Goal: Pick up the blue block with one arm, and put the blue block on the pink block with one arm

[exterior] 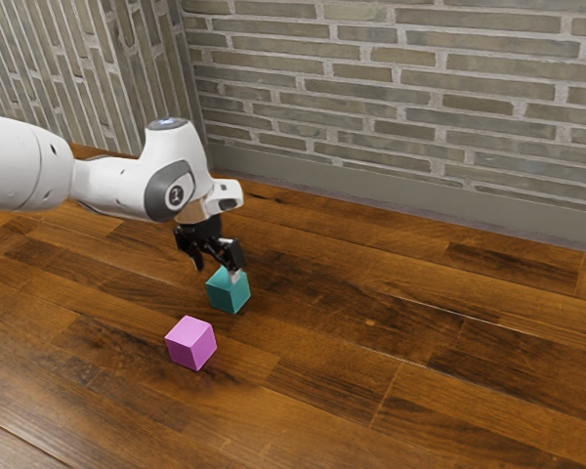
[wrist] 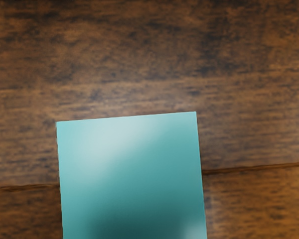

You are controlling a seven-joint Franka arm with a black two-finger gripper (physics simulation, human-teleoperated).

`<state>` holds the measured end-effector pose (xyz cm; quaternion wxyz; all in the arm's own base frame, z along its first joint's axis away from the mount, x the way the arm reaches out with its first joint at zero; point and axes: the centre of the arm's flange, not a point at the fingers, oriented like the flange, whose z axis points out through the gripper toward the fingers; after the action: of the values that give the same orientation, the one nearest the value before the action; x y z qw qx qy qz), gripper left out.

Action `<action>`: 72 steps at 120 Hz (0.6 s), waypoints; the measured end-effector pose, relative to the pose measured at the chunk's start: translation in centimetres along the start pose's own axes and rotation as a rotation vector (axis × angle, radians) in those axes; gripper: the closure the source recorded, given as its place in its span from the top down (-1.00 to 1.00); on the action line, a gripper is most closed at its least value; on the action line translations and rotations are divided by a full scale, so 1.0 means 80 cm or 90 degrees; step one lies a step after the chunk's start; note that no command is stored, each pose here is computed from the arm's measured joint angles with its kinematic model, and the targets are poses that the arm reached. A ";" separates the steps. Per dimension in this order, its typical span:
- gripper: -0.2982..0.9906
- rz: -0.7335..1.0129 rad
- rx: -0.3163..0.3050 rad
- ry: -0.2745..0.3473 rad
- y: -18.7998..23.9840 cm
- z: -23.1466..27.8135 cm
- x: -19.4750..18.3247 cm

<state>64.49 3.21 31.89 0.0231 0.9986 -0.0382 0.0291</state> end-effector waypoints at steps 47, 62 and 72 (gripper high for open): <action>0.54 0.006 -0.002 -0.021 -0.006 0.044 0.003; 0.54 0.018 -0.001 -0.021 -0.006 0.052 0.012; 0.54 0.024 0.000 -0.020 -0.006 0.055 0.016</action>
<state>66.06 3.35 27.55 0.0222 0.9980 -0.0576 0.0140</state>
